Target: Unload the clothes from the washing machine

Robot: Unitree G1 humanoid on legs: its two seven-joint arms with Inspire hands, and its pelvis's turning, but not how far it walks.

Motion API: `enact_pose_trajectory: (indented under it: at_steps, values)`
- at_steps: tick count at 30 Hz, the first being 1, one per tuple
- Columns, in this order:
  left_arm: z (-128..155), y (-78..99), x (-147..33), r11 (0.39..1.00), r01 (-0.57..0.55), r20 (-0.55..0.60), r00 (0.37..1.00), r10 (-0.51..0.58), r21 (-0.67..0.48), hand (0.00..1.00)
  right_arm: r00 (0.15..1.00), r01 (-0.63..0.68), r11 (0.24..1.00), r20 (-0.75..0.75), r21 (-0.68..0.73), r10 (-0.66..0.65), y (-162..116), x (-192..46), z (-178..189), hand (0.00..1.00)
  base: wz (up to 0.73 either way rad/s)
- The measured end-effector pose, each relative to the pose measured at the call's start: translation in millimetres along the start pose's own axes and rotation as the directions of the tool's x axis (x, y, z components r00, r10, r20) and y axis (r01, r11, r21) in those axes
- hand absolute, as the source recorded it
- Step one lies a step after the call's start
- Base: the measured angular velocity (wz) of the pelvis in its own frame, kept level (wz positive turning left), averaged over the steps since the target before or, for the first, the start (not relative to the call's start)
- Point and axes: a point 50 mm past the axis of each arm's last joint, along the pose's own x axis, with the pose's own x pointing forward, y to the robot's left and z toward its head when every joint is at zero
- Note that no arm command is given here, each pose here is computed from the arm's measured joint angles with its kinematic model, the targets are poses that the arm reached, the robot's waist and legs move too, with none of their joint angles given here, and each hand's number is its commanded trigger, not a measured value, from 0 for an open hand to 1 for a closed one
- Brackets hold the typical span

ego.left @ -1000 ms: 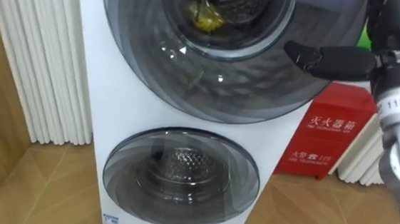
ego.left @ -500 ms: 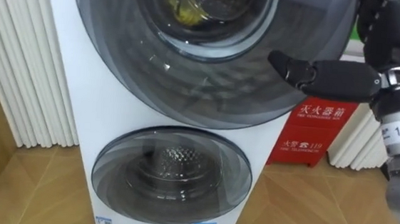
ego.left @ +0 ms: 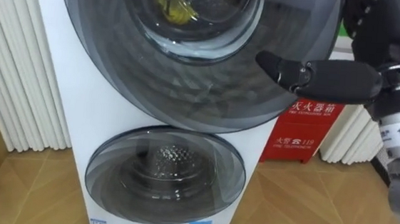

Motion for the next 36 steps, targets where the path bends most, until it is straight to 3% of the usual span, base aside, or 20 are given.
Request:
enact_pose_trajectory:
  at_steps: [8,12,18,25,28,34,36]
  values:
    - [5,-5.6,-1.4,0.998,0.021,0.026,0.999,-0.022,0.055,0.0,0.998,0.041,0.965,0.033,0.258,-0.051,14,-15,-8,0.0,-0.02]
    - [1,-13.9,-4.1,0.994,0.05,0.019,0.998,-0.052,0.1,0.0,0.996,0.02,0.883,0.066,0.468,-0.058,23,-22,-15,0.0,-0.05]
    - [2,-15.7,-4.5,0.993,0.057,0.014,0.998,-0.058,0.101,0.0,0.995,-0.016,0.757,0.088,0.653,-0.056,38,-28,-28,0.0,0.0]
    - [13,-12.5,-3.4,0.995,0.04,0.048,0.998,-0.044,0.092,0.0,0.992,-0.09,0.599,0.127,0.796,-0.02,55,-37,-30,0.0,0.01]
    - [17,-11.2,-3.4,0.996,0.029,0.063,0.997,-0.034,0.086,0.0,0.994,-0.113,0.543,0.097,0.832,0.057,72,-47,-40,0.0,0.0]
    - [21,-11.8,-3.7,0.997,0.018,0.073,0.997,-0.023,0.078,0.0,0.953,-0.296,0.426,0.232,0.855,0.195,95,-55,-32,0.0,0.11]
    - [22,-11.2,-3.3,0.997,0.017,0.075,0.997,-0.023,0.072,0.0,0.927,-0.352,0.354,0.271,0.866,0.259,108,-58,-29,0.0,0.17]
